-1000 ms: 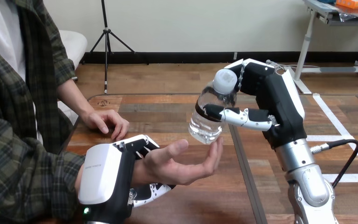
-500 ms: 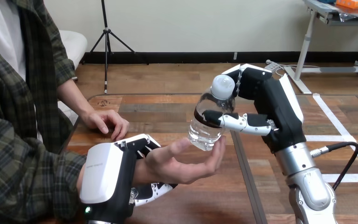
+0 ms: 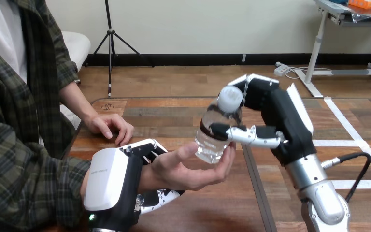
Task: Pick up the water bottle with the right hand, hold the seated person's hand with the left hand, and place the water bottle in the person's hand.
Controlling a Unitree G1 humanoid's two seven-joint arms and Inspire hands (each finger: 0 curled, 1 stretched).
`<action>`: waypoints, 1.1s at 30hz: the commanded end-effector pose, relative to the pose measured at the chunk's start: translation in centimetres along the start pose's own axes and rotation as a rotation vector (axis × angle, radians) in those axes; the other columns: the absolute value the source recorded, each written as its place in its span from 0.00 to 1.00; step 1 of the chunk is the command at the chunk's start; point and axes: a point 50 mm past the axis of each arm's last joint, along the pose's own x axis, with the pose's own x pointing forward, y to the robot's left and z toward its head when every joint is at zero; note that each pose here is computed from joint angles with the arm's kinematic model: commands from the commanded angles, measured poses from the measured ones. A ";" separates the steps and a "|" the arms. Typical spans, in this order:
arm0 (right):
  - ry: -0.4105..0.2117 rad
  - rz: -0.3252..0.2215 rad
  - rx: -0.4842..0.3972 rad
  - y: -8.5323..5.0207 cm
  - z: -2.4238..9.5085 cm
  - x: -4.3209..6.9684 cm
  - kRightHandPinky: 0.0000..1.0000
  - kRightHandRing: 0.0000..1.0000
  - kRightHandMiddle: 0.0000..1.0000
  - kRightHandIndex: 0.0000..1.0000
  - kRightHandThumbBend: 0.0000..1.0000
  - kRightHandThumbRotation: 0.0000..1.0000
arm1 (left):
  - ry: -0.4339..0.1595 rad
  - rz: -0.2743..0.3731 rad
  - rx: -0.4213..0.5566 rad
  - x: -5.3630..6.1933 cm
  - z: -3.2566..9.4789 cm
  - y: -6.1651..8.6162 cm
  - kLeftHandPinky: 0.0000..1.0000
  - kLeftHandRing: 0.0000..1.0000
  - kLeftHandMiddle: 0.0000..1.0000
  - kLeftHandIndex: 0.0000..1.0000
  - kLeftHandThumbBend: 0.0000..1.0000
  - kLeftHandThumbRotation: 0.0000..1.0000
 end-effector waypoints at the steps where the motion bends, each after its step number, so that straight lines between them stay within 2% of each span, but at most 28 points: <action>1: -0.112 -0.002 -0.030 -0.2 2.0 1.4 0.38 0.41 0.46 0.48 0.72 0.00 | -0.096 0.054 -0.046 1.9 1.9 0.2 0.25 0.31 0.37 0.41 0.82 0.00; 16: -0.108 0.025 0.007 0.4 2.0 0.8 0.34 0.37 0.45 0.47 0.73 0.00 | -0.113 0.069 -0.051 2.3 2.2 0.3 0.24 0.31 0.37 0.41 0.81 0.00; 33: -0.116 0.045 0.023 0.7 2.3 0.2 0.34 0.37 0.44 0.46 0.73 0.00 | -0.124 0.085 -0.073 2.9 2.8 0.1 0.24 0.30 0.37 0.40 0.81 0.00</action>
